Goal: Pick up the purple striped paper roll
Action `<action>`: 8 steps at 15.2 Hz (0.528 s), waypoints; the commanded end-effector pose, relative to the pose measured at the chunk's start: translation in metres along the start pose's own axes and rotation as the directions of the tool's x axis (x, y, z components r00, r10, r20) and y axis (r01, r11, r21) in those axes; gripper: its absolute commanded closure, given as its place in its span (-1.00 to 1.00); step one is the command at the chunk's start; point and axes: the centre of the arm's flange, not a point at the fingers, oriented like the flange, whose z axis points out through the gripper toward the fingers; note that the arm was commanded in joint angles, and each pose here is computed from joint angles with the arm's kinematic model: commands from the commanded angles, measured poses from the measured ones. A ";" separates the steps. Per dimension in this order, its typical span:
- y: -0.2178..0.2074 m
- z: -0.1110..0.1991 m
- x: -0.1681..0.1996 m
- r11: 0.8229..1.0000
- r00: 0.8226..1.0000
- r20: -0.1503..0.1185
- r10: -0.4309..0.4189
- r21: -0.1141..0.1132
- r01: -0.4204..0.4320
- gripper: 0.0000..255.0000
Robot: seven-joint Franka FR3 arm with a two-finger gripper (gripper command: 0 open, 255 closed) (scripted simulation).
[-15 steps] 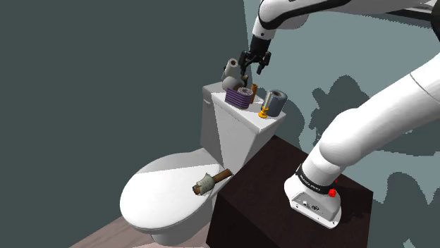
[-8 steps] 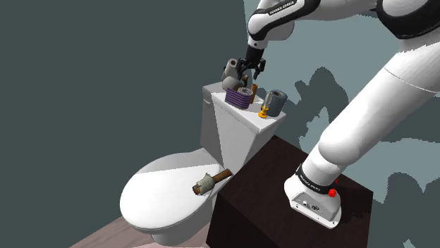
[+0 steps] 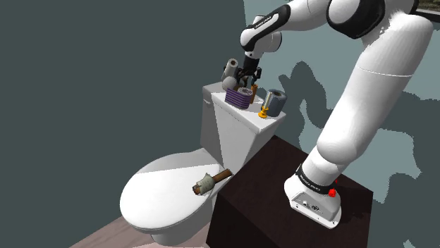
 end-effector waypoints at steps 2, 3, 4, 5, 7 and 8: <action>0.003 0.017 0.007 1.000 1.000 0.000 0.006 0.000 -0.006 -1.00; 0.003 0.022 0.006 1.000 1.000 0.000 0.006 0.000 -0.006 -1.00; 0.003 0.027 0.006 1.000 1.000 0.000 0.006 0.000 -0.006 -1.00; 0.004 0.033 0.006 1.000 1.000 0.000 0.006 0.000 -0.006 -1.00; 0.004 0.041 0.006 1.000 1.000 0.000 0.006 0.000 -0.006 -1.00; 0.004 0.041 0.006 1.000 1.000 0.000 0.006 0.000 -0.006 -1.00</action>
